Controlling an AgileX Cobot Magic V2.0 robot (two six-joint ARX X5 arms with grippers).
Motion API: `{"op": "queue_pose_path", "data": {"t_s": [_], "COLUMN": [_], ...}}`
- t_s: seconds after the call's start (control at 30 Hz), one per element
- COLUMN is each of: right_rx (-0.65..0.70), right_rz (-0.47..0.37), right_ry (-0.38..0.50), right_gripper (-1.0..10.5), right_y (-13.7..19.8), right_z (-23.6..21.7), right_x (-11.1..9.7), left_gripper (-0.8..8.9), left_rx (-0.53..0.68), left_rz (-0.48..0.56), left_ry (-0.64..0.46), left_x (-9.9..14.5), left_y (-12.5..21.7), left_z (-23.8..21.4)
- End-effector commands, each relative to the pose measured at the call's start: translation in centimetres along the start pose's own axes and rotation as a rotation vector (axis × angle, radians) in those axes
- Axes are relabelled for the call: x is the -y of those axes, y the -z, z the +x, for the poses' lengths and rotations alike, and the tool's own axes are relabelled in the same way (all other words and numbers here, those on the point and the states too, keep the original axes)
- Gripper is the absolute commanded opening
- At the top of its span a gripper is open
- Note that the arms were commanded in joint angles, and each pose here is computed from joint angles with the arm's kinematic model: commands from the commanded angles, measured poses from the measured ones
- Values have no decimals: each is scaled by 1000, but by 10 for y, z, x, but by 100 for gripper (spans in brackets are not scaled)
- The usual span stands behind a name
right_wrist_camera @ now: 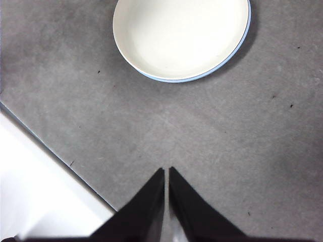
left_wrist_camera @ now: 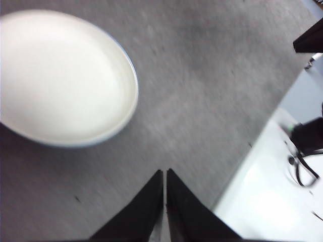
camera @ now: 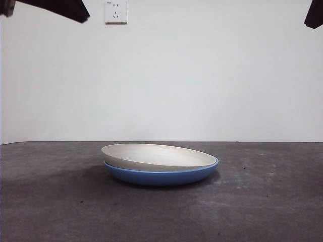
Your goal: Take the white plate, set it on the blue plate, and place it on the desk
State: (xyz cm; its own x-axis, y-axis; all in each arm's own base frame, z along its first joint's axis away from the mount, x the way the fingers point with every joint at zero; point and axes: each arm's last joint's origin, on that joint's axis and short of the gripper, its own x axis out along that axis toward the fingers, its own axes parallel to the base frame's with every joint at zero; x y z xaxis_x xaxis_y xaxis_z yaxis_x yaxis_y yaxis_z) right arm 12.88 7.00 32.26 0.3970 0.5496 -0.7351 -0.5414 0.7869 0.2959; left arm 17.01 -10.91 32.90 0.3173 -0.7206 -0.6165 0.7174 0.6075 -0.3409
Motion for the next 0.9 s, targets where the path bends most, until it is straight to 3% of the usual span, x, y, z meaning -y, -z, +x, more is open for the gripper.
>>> {"op": "queue_pose_path", "data": {"t_s": [0.03, 0.27, 0.37, 0.47, 0.57, 0.67, 0.9], "right_rx": [7, 7, 7, 7, 7, 7, 7], "right_rz": [-16, -16, -16, -16, -16, -16, -16], "right_ry": [-5, -5, -5, -5, -5, -5, -5], "right_gripper": [8, 8, 8, 8, 8, 8, 8], "right_y": [-2, -2, -2, -2, -2, -2, -2], "right_z": [0, 0, 0, 0, 0, 0, 0], "right_x": [-1, -1, -1, -1, -1, -1, -1], "left_gripper": [10, 10, 10, 10, 10, 10, 10], "left_rx": [177, 756, 876, 921, 918, 909, 875], "left_rz": [130, 310, 300, 240, 184, 152, 96], "left_ry": [-70, -398, -591, -771, -883, -937, -952], "left_x": [1, -5, -11, -18, -25, -32, -50], "left_y": [-10, 0, 25, 55, 85, 112, 158], "left_z": [-22, -84, -95, -95, -86, -73, -40]}}
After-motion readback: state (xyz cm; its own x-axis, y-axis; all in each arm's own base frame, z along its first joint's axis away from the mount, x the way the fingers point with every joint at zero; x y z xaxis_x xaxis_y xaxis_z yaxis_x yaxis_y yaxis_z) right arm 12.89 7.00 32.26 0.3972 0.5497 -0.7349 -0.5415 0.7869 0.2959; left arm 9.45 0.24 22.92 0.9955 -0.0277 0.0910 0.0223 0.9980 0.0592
